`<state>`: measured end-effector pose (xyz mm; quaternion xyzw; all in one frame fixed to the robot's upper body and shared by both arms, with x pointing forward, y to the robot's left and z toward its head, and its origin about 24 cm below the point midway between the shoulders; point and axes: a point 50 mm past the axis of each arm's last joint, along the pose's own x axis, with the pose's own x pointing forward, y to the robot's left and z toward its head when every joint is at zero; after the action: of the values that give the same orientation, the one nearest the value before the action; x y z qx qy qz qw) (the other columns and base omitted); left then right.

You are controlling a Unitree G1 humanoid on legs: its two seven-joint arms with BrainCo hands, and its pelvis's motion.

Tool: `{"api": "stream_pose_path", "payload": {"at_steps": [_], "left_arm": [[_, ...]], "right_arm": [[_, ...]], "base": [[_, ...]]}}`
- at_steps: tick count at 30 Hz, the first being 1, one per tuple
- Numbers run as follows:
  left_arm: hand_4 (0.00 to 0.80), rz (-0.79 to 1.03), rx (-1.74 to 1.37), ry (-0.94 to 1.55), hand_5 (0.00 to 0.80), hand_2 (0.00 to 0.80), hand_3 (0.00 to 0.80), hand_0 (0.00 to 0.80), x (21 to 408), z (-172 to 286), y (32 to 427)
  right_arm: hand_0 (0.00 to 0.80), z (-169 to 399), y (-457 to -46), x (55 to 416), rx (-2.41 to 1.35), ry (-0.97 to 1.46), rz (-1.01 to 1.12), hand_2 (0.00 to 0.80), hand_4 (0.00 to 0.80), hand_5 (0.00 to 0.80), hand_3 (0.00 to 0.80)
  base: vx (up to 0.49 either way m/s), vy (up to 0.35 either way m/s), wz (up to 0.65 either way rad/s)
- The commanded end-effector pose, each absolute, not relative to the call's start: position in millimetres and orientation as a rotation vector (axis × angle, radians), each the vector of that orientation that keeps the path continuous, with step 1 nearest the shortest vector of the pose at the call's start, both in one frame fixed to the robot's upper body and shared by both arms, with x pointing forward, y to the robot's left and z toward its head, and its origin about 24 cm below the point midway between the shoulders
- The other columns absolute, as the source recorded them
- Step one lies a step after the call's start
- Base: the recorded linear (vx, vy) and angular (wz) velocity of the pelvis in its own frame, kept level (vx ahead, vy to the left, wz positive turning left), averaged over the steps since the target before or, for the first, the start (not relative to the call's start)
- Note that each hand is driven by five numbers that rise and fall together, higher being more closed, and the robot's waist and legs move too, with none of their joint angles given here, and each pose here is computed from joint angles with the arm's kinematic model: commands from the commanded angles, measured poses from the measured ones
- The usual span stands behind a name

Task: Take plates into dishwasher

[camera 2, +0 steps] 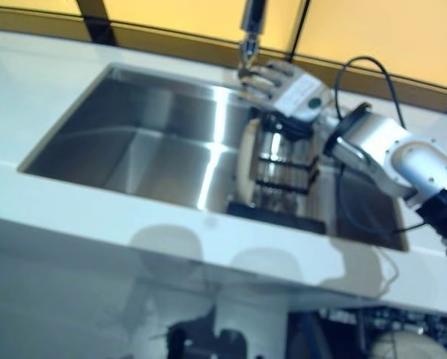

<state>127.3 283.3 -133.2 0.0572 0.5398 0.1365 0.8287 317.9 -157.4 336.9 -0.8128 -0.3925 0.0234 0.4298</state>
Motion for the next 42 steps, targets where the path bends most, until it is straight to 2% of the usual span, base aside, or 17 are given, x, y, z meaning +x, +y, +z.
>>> {"api": "stream_pose_path", "payload": {"at_steps": [1, 25, 26, 27, 29, 42], "left_arm": [[0.000, 0.320, 0.136, 1.118, 0.000, 0.000, 0.000, 0.000, 136, -125, 297], [0.000, 0.270, 0.080, 1.061, 0.000, 0.000, 0.000, 0.000, 151, -122, 288], [0.000, 0.268, 0.076, 1.058, 0.000, 0.000, 0.000, 0.000, 152, -122, 288], [0.000, 0.267, 0.073, 1.057, 0.000, 0.000, 0.000, 0.000, 152, -122, 287], [0.000, 0.264, 0.071, 1.057, 0.000, 0.000, 0.000, 0.000, 152, -122, 287], [0.000, 0.260, 0.058, 1.064, 0.000, 0.000, 0.000, 0.000, 149, -124, 285]], "right_arm": [[0.000, 368, -146, 309, -2.036, -1.057, -0.022, 0.000, 0.000, 0.000, 0.000], [0.000, 358, -135, 312, -2.095, -1.056, 0.036, 0.000, 0.000, 0.000, 0.000], [0.260, 356, -134, 313, -2.107, -1.058, 0.041, 0.260, 0.260, 0.260, 0.260], [0.414, 356, -133, 313, -2.111, -1.060, 0.043, 0.414, 0.414, 0.414, 0.414], [0.800, 356, -132, 312, -2.125, -1.064, 0.045, 0.800, 0.800, 0.800, 0.800], [0.800, 352, -132, 314, -2.155, -1.023, 0.059, 0.800, 0.800, 0.800, 0.800]], "base": [[0.000, 0.000, 0.00], [-0.009, 0.004, 0.00], [-0.033, 0.018, 0.00], [0.000, 0.000, 0.00], [0.000, 0.000, 0.00], [0.000, 0.000, 0.00]]}}
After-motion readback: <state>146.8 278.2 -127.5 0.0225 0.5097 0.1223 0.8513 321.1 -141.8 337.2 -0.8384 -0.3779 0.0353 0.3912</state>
